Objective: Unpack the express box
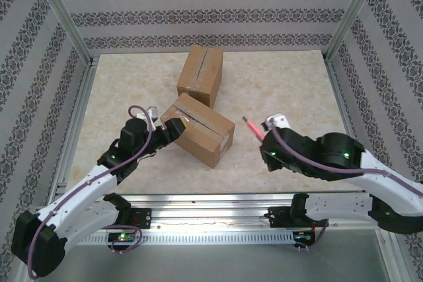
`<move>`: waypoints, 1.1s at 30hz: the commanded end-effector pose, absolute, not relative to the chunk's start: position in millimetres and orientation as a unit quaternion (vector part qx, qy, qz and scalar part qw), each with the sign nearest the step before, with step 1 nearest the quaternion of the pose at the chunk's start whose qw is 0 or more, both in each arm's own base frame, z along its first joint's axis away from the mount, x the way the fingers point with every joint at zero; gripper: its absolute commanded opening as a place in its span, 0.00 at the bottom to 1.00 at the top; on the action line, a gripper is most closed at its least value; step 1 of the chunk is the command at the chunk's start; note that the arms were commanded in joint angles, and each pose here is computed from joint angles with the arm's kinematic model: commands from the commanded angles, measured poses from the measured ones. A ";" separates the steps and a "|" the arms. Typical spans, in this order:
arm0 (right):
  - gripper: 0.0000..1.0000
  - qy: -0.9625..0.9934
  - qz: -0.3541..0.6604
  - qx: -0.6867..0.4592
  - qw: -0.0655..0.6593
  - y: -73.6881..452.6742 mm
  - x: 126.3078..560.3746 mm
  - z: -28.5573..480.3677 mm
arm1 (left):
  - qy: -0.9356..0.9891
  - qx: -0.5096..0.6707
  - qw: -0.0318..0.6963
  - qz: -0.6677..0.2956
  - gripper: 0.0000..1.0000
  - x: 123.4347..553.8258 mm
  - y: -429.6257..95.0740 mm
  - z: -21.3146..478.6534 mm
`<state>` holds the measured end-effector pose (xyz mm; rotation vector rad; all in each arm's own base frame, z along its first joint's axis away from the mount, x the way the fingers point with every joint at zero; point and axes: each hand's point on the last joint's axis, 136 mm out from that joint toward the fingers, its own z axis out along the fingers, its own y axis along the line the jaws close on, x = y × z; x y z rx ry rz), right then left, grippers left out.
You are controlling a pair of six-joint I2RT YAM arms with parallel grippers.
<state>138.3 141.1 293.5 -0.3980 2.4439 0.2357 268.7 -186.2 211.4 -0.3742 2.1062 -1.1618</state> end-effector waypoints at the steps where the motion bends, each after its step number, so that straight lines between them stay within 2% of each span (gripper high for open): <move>1: 0.00 0.920 0.061 -0.088 0.377 121.1 164.6 294.7 | 0.860 -0.092 0.340 -0.369 0.79 253.0 -169.9 217.5; 7: 0.00 0.925 0.035 -0.037 0.376 124.8 205.1 252.9 | 0.897 -0.095 0.368 -0.224 0.75 261.6 -126.8 241.6; 11: 0.00 0.926 0.020 -0.026 0.375 145.2 228.4 223.1 | 0.911 -0.111 0.381 -0.113 0.70 286.1 -92.1 244.9; 13: 0.00 0.927 0.021 -0.021 0.374 154.4 236.0 210.5 | 0.917 -0.115 0.370 -0.092 0.67 301.6 -85.5 234.9; 18: 0.00 0.934 0.008 -0.004 0.358 170.9 250.5 180.8 | 0.918 -0.143 0.359 -0.089 0.58 335.2 -82.5 204.7; 25: 0.00 0.938 0.022 -0.003 0.345 193.4 266.3 160.1 | 0.921 -0.164 0.337 -0.103 0.59 348.5 -88.8 165.6; 33: 0.00 0.942 0.049 -0.006 0.331 212.1 297.7 153.0 | 0.933 -0.155 0.290 -0.145 0.59 336.3 -107.1 128.7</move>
